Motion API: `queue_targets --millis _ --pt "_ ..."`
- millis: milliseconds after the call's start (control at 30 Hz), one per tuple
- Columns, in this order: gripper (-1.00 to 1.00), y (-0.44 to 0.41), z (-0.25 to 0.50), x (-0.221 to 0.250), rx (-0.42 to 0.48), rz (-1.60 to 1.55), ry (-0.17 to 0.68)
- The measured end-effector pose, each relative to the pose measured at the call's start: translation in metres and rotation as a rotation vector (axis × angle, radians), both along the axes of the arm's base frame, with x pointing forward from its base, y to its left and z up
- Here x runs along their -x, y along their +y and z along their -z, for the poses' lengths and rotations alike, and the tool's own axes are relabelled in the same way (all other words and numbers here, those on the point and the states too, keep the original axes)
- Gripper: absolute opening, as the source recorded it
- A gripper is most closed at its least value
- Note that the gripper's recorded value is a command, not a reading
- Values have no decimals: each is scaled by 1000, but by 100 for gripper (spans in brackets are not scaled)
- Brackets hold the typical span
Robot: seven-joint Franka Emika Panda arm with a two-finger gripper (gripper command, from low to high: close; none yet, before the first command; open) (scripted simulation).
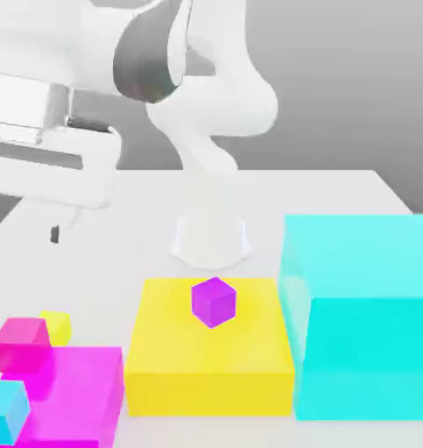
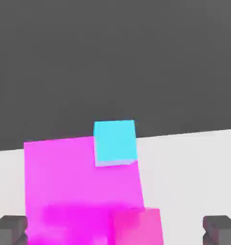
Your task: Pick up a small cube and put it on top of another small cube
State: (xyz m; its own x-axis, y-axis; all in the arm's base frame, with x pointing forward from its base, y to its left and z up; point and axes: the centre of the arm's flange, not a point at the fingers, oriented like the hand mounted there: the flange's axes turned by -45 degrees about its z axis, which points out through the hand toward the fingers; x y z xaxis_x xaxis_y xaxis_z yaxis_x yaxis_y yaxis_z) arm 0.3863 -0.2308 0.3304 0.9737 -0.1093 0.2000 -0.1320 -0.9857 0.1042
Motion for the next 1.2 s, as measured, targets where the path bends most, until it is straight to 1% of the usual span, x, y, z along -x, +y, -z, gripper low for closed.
queue_targets --millis 100,200,267,400,433,667,867,900,1000,1200 --pt "0 -30 62 40 -49 34 85" --pt "0 -41 119 82 -111 46 160" --pt "0 -41 145 90 -128 42 178" --pt "0 -41 187 94 -132 41 184" --pt "-100 -41 197 94 -132 41 185" --pt "-100 -41 200 94 -134 41 185" --pt "-100 -41 146 94 -134 43 185" --pt "-100 -53 140 98 -136 99 176" --pt "-100 -76 123 82 -147 237 161" --pt "-100 -107 86 27 -170 492 132"
